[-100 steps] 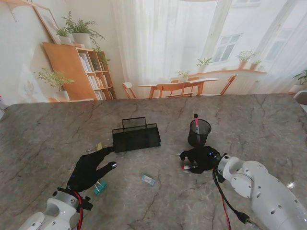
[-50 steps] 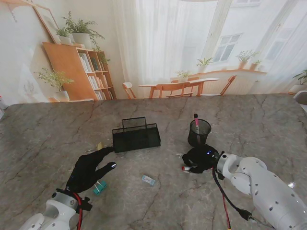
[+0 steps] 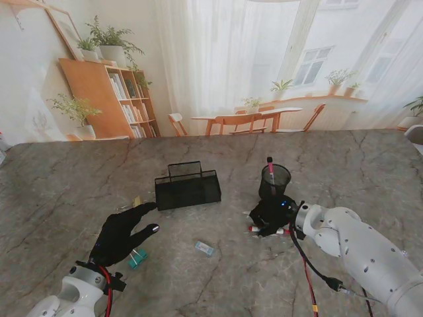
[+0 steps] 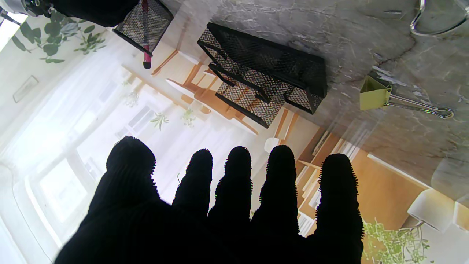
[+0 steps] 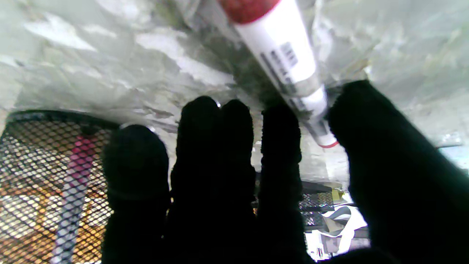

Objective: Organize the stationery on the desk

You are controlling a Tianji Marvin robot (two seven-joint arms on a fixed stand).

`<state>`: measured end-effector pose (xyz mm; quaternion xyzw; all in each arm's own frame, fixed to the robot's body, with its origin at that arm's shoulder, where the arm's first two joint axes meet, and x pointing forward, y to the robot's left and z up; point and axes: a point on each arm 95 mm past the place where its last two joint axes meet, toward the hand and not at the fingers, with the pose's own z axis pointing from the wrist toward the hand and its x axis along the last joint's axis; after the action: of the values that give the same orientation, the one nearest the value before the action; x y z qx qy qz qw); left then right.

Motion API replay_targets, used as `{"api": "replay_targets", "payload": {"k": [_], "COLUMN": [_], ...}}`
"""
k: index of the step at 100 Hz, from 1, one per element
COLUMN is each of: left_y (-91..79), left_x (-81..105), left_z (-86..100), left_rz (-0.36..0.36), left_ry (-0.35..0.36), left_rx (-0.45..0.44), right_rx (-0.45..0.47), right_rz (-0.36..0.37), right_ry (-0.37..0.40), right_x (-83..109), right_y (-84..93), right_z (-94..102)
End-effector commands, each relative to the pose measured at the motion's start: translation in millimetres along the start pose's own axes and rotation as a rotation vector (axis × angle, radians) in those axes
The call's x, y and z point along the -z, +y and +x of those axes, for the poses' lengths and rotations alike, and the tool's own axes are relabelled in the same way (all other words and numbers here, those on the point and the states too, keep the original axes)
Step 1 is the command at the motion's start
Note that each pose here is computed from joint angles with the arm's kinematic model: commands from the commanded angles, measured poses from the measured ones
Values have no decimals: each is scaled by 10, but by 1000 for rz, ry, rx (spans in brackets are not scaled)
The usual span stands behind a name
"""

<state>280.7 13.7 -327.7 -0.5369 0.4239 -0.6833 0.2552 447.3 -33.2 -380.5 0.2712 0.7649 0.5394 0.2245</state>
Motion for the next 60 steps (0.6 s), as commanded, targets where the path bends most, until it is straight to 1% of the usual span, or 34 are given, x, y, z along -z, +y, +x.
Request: {"api": "replay_targets", "payload": {"k": [1,25,47,60], "left_y": [17,33,29,24], "left_x": [13,-10,-5,1], "left_z": [19,19,20,20], "left_rz": [-3,-16,-12,-8], "left_ry": [3,0,-1,-3], "left_rx": [6,12,10,9], "right_rx": [-20,-38,-69,-92], "right_rz": [95,42,-35,-49], "right_ry": [8,20,20,18], "right_x": [74,23,-45,-71], "right_y": [-363,-282,-178,-170], "right_z": [84,86,76,82]}}
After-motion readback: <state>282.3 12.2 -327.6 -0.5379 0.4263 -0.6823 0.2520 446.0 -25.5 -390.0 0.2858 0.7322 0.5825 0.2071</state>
